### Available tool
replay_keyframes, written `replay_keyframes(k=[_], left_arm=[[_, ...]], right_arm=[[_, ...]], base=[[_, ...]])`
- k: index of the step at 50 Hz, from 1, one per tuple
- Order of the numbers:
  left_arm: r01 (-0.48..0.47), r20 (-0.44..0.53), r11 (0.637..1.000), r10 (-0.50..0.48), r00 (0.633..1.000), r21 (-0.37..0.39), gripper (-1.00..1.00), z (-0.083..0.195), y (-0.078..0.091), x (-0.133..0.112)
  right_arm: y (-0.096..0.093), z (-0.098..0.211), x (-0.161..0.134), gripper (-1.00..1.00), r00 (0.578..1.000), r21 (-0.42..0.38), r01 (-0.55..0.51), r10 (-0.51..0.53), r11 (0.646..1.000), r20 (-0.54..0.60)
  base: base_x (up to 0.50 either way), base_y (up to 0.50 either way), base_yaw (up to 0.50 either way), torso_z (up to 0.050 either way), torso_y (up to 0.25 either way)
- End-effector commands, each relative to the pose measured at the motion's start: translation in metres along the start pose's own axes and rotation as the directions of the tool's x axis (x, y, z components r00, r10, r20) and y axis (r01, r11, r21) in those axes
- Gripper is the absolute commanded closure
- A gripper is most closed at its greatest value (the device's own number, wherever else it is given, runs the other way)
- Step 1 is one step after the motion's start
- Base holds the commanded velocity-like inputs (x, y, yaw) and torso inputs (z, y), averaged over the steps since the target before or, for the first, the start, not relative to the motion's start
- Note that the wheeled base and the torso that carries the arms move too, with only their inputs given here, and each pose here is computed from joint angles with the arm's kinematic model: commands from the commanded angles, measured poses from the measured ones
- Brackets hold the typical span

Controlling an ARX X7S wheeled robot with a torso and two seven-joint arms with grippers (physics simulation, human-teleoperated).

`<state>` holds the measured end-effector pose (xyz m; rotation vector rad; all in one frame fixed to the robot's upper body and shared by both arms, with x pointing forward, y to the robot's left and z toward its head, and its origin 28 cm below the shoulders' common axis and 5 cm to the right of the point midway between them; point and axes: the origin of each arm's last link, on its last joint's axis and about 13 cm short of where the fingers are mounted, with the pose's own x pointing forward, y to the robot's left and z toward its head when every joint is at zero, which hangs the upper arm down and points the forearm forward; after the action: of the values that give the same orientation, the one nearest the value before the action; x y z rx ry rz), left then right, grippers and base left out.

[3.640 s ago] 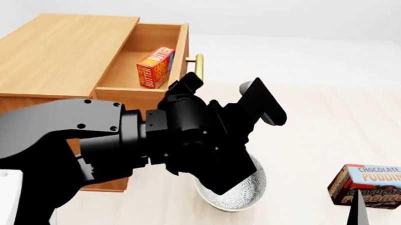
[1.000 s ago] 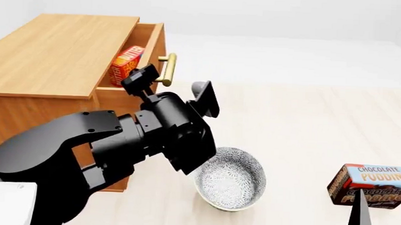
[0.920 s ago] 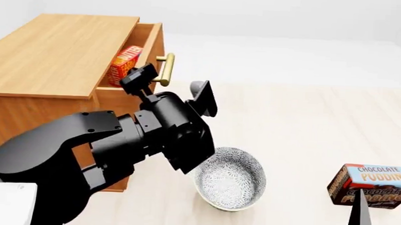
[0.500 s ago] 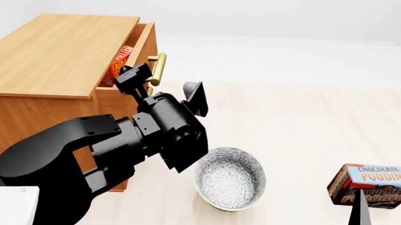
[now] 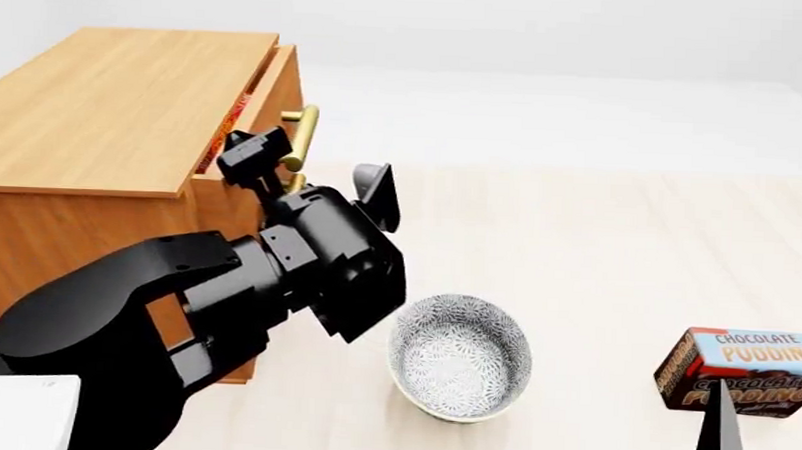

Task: Put the butter at the back in the top drawer of the cabinet and close it.

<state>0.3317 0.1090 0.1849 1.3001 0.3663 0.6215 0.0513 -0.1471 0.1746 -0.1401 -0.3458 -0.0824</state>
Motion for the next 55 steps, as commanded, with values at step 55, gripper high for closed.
replay_keyframes(k=[55], left_arm=[[-0.085,-0.127,0.992,0.096,0.987,0.092,-1.00,-0.010,0.003,0.024]], right_arm=[[0.000,0.000,-0.002,-1.00,1.000,0.003,-0.018,0.018,1.000,0.001]], base=[[0.00,0.00,0.00,0.000,0.000]])
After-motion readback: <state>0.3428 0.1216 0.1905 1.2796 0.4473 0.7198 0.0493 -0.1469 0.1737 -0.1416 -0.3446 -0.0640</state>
